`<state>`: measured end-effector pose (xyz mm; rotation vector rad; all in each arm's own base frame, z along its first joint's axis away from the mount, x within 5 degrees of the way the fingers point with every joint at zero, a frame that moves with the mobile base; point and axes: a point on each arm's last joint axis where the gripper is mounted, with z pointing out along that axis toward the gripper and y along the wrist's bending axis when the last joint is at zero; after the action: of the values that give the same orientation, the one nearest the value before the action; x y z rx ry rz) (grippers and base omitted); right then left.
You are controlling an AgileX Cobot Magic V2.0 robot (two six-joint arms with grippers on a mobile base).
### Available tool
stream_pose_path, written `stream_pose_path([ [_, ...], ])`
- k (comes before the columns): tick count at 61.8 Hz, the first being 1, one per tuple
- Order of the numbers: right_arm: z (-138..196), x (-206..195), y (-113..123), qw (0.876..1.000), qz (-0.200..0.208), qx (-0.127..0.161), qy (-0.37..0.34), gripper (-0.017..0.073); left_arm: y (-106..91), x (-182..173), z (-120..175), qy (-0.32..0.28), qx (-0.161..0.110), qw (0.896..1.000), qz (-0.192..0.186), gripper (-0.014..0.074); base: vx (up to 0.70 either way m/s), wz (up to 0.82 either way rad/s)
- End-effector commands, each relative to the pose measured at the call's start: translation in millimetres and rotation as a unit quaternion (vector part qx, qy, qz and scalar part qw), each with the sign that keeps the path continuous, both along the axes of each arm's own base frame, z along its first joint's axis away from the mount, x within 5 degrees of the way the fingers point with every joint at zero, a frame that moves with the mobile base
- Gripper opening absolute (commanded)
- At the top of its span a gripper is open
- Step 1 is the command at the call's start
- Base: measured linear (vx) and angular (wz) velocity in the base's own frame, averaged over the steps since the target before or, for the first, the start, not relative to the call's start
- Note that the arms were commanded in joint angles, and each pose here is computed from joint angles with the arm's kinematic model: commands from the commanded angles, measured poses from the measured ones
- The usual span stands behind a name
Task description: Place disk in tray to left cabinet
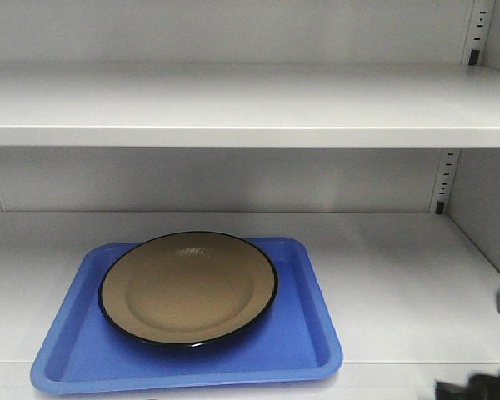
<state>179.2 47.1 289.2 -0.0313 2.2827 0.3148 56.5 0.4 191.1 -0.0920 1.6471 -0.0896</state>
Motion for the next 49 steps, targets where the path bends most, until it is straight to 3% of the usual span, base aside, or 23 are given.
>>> stream_pose_path([
  [1, 9.5, -11.1, -5.0, 0.996, 0.001, 0.000, -0.092, 0.0218, -0.6, -0.1, 1.3, -0.038, -0.002, 0.999, -0.003, -0.0006, 0.00, 0.00],
  [19, -27.2, -73.8, -19.8, 0.988, 0.005, -0.003, -0.153, -0.0012, -0.6, -0.1, 1.3, -0.038, -0.002, 0.999, -0.003, -0.0006, 0.00, 0.00],
  [29, -52.0, -97.3, -26.8, 0.981, 0.019, -0.042, -0.190, -0.0011, -0.6, -0.1, 1.3, -0.038, -0.002, 0.999, -0.003, -0.0006, 0.00, 0.00],
  [37, -70.6, -109.5, -31.0, 0.972, 0.013, -0.047, -0.232, -0.0008, -0.6, -0.1, 1.3, -0.038, -0.002, 0.999, -0.003, -0.0006, 0.00, 0.00],
  [49, -105.5, -118.8, -40.9, 0.957, -0.056, -0.045, -0.283, -0.0008, -0.6, -0.1, 1.3, -0.038, -0.002, 0.999, -0.003, -0.0006, 0.00, 0.00],
])
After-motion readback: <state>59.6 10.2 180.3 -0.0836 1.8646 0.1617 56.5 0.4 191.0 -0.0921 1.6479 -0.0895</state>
